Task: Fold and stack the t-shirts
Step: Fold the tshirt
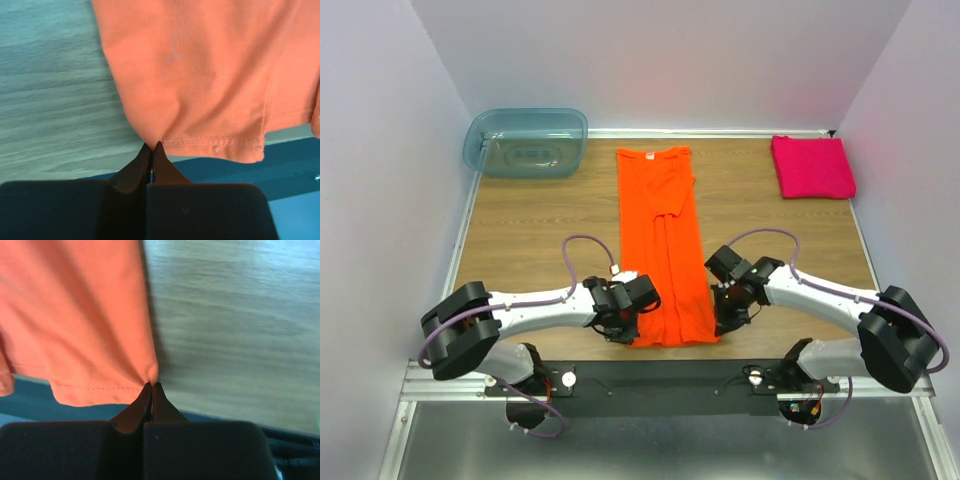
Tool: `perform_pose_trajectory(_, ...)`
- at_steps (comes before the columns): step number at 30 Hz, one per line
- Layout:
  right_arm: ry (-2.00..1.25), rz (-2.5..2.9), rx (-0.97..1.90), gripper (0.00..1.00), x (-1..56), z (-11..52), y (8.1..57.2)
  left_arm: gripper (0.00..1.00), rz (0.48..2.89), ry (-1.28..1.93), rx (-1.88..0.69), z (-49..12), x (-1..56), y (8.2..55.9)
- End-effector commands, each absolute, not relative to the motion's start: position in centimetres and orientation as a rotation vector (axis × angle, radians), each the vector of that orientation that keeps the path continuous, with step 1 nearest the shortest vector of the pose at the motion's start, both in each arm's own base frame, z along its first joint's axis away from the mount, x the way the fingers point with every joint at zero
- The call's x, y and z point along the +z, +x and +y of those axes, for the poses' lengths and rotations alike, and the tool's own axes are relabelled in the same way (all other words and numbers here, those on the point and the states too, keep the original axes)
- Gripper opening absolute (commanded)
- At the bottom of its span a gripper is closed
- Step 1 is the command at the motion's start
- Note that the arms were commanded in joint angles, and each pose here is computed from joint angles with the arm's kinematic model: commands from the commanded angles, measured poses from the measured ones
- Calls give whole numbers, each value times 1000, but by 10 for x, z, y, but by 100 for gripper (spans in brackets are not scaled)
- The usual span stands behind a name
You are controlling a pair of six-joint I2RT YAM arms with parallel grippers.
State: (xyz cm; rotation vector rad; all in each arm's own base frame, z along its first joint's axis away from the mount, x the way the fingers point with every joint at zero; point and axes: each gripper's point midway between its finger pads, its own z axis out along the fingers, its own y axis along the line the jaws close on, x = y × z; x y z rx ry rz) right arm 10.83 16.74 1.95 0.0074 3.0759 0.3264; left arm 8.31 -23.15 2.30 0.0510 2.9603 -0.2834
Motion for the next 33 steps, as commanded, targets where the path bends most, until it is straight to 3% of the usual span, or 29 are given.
perform_pose_trajectory(1,-50,3056,182,1,43,160,127,0,2932,76,-276,-220,38,106)
perform_pose_trajectory(6,-79,2965,137,1,59,174,185,0,2794,38,-330,-221,64,179)
perform_pose_trajectory(10,-89,2850,84,1,79,182,253,0,2708,21,-223,-205,69,237)
perform_pose_trajectory(18,-107,2717,-24,1,96,185,339,0,2592,-10,-104,-189,86,327)
perform_pose_trajectory(33,-55,2667,-81,1,77,185,383,0,2538,-16,-60,-181,65,378)
